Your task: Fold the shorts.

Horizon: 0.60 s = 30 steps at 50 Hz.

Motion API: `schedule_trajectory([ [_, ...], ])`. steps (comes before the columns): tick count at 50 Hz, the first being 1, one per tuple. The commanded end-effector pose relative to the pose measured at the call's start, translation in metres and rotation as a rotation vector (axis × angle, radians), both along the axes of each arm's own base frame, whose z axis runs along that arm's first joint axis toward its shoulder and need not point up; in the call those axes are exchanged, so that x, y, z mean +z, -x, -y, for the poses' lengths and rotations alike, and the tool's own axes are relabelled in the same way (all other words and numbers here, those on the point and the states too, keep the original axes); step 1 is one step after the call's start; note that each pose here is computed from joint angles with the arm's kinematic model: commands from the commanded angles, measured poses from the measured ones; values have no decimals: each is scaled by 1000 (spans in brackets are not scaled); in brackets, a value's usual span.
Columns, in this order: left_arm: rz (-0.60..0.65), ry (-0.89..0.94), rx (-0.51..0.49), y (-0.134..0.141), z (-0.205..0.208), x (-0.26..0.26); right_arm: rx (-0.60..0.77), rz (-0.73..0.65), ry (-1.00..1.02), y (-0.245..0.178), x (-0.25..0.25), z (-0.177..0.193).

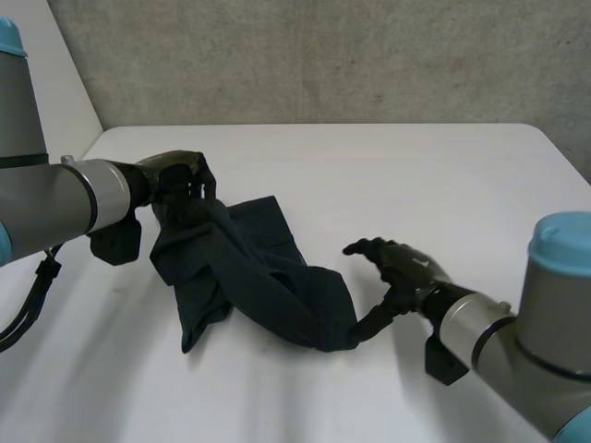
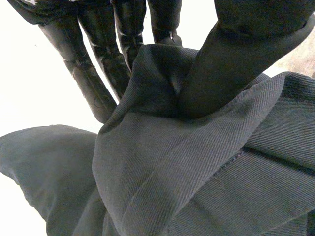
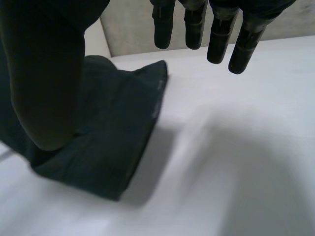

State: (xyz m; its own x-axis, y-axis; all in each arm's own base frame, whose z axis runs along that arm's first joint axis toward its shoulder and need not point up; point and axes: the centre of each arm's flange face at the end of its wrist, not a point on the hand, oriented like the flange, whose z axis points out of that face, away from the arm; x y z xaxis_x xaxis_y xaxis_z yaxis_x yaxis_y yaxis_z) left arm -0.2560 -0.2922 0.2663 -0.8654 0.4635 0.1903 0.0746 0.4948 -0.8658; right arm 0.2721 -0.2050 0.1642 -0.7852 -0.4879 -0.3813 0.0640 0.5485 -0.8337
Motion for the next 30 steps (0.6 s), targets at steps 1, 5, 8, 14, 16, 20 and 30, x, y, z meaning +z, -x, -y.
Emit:
schedule_trajectory([
  [1, -14, 13, 26, -1, 3, 5, 83, 20, 33, -28, -16, -21],
  [5, -30, 11, 42, -1, 5, 7, 80, 8, 51, -37, -25, -25],
  [8, -37, 9, 50, -2, 7, 7, 71, 0, 78, -45, -31, -27],
  [14, -49, 8, 67, -5, 10, 8, 33, -49, 148, -60, -43, -21],
  [16, -51, 1, 69, -5, 10, 8, 0, -82, 195, -63, -45, -14],
  [20, -47, -17, 68, -5, 7, 3, -88, -91, 298, -64, -34, 2],
  [30, -29, -45, 38, -7, -15, 4, 35, -91, 683, -57, 92, 8],
])
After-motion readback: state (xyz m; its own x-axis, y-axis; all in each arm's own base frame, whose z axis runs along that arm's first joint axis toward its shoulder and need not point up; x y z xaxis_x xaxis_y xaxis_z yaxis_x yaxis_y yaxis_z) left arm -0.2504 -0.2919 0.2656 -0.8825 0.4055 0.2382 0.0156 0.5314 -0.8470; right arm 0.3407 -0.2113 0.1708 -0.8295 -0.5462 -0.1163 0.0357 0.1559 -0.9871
